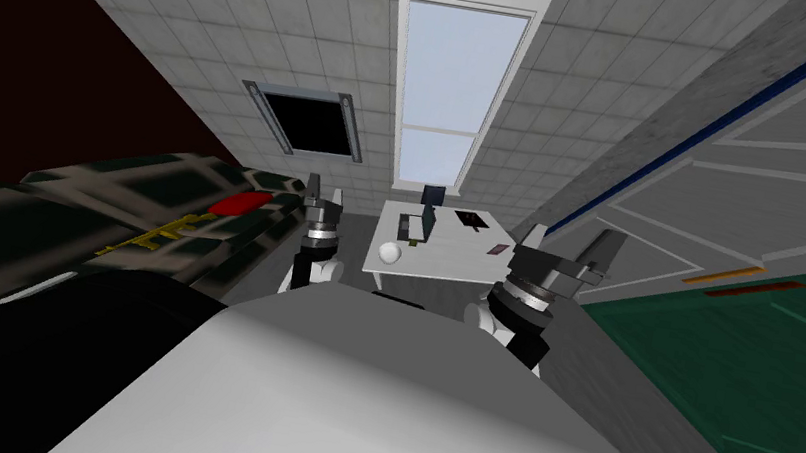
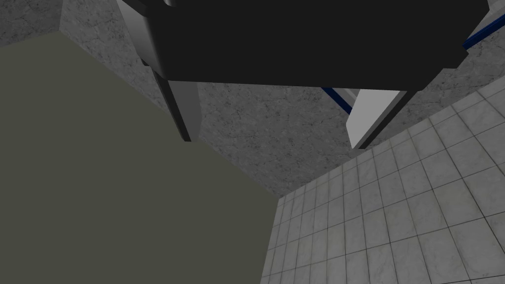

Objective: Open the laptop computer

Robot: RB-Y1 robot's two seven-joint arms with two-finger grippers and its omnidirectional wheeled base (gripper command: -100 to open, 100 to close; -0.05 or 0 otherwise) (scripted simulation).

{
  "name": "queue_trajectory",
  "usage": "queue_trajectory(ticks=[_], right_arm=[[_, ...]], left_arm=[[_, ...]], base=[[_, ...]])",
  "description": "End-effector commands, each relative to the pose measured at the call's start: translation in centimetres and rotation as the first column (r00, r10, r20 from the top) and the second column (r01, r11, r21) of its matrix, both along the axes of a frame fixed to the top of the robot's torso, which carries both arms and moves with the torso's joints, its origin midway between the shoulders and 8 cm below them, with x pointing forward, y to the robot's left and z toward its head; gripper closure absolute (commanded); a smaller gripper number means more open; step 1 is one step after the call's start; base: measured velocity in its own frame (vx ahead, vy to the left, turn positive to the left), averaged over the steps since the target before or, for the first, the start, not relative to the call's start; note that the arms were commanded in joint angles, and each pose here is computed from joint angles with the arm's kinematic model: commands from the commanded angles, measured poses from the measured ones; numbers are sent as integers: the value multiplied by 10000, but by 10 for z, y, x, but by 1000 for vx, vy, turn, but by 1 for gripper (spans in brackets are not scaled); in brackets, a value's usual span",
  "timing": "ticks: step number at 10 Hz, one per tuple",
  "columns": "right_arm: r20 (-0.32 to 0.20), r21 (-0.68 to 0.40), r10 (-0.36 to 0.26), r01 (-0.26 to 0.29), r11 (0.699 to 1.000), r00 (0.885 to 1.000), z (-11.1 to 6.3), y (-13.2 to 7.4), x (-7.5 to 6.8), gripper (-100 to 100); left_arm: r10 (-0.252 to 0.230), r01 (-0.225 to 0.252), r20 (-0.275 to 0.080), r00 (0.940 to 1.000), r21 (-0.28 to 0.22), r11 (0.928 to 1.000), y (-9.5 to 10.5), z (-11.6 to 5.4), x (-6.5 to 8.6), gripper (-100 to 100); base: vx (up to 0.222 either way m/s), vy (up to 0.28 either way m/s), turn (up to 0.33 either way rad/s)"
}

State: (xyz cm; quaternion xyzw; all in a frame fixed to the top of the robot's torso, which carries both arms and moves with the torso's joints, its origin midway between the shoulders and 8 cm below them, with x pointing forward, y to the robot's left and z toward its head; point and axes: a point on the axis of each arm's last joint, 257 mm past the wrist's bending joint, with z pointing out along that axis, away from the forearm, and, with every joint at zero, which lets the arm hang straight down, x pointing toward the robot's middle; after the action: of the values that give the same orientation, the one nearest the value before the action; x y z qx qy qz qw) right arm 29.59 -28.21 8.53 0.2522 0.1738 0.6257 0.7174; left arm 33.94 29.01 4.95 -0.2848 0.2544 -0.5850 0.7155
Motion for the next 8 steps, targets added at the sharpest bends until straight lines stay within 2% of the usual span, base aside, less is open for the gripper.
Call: queue_trajectory(ticks=[1, 8], right_arm=[[0, 0, 0, 0, 10000, 10000, 0, 0, 0, 0], [4, -1, 0, 0, 10000, 10000, 0, 0, 0, 0]], left_arm=[[0, 0, 0, 10000, 0, 10000, 0, 0, 0, 0], [0, 0, 4, 10000, 1, 10000, 0, 0, 0, 0]], base=[[0, 0, 0], [0, 0, 0]])
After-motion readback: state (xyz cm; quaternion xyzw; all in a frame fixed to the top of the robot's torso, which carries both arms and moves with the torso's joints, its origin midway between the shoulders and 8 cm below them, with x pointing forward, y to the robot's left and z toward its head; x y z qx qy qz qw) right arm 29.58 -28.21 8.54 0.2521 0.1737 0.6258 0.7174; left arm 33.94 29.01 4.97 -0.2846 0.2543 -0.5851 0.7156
